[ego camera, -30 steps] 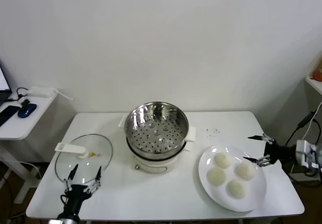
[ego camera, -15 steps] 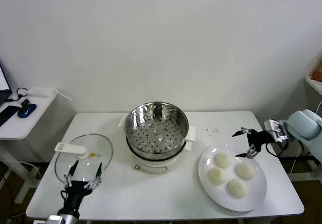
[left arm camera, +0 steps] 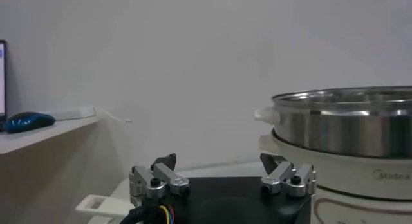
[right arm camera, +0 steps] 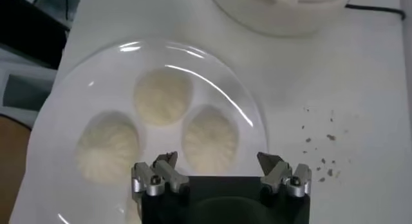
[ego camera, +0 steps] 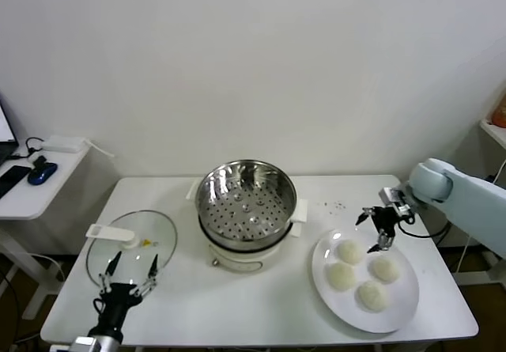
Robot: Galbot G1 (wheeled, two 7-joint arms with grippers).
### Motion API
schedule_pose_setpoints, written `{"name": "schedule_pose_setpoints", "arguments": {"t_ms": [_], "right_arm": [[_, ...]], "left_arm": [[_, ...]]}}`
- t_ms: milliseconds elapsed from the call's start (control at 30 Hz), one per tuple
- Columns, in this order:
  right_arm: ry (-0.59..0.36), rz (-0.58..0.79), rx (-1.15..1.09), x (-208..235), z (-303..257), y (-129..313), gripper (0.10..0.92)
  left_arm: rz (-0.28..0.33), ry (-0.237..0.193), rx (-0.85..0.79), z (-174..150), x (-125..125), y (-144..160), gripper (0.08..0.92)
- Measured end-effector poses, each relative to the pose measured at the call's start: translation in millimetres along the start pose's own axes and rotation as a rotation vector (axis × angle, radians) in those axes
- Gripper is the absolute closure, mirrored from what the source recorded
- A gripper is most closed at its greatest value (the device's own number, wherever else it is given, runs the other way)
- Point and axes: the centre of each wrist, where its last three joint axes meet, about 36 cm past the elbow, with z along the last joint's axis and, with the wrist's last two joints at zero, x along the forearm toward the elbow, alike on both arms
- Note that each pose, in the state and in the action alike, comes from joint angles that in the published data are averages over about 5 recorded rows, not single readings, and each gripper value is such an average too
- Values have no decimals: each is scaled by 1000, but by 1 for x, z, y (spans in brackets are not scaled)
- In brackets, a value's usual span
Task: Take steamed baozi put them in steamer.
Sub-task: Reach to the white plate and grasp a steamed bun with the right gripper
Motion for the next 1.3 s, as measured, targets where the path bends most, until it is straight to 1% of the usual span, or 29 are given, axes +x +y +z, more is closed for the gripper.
{"name": "schedule_pose_setpoints", "arguments": {"t_ms": [233,600,1300], "right_arm": [[22,-28,14,-16,-7,2,200],[39,-37,33,-35,-16,0,200],[76,-30,70,-54,-21,-1,200]], "left_arm": [[-1,-3,2,-3,-2,-1,177],[-8,4,15,-1,3,-2,177],[-11,4,48,-1,4,-5,177]]}}
